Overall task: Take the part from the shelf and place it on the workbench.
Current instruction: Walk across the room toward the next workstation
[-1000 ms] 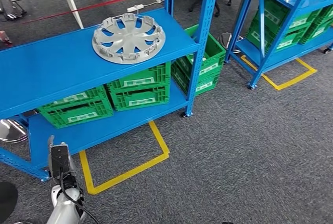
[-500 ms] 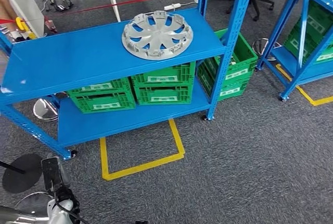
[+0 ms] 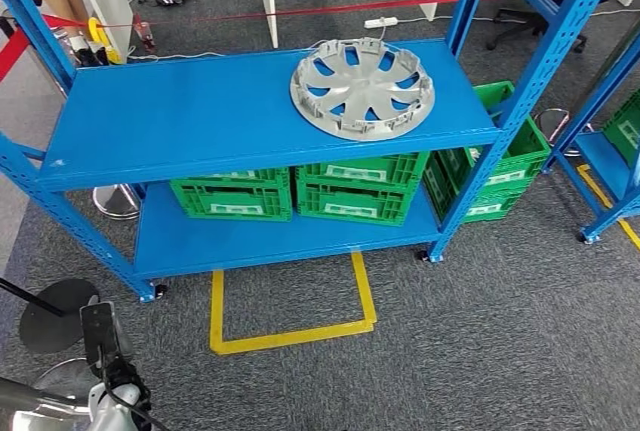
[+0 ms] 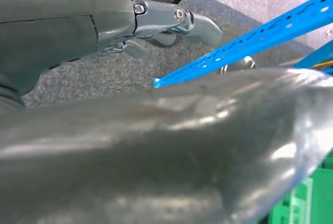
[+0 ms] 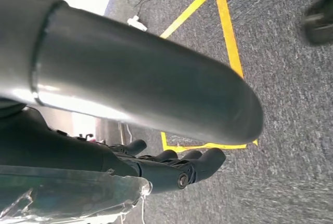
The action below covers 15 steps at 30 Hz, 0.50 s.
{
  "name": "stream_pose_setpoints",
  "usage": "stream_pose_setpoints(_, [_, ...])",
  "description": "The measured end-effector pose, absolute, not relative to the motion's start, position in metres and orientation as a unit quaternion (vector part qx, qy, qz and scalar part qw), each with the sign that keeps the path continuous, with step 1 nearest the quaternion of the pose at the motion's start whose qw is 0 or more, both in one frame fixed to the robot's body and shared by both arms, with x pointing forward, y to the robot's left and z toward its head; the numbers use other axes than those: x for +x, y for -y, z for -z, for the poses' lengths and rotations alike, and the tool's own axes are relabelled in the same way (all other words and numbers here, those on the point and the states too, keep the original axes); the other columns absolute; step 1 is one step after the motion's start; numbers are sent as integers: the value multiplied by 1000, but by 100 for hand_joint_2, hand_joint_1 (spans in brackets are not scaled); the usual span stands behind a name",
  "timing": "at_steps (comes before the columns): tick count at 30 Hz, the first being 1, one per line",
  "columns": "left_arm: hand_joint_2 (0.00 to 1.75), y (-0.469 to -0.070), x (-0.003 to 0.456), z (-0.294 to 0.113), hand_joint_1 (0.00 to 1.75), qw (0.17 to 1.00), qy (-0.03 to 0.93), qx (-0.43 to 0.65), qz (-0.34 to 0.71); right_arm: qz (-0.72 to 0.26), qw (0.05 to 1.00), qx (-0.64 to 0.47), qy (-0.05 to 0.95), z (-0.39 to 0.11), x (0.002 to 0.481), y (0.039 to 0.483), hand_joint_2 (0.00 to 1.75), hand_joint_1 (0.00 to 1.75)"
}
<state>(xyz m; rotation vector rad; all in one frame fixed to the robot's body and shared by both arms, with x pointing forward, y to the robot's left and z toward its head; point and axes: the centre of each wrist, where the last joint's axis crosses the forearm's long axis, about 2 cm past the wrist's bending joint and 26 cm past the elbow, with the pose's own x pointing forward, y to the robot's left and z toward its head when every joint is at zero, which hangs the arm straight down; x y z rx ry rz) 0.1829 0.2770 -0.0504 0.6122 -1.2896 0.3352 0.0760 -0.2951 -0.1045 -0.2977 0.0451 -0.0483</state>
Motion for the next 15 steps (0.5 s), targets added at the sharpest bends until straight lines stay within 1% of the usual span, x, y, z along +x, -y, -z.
stream_pose_setpoints(1, [0,-277,182,51,0,744,587,280,-153,25,988,-148,-26,105,74,295,0,0])
stream_pose_setpoints(5, [175,-278,181,52,0,745,584,282,-156,26,989,-141,-22,105,74,293,0,0])
stream_pose_setpoints(10, [175,-276,193,47,0,737,594,279,-161,32,990,-137,-5,102,91,295,0,0])
stream_pose_setpoints(15, [175,-276,193,47,0,738,593,278,-162,34,990,-135,-1,101,95,295,0,0])
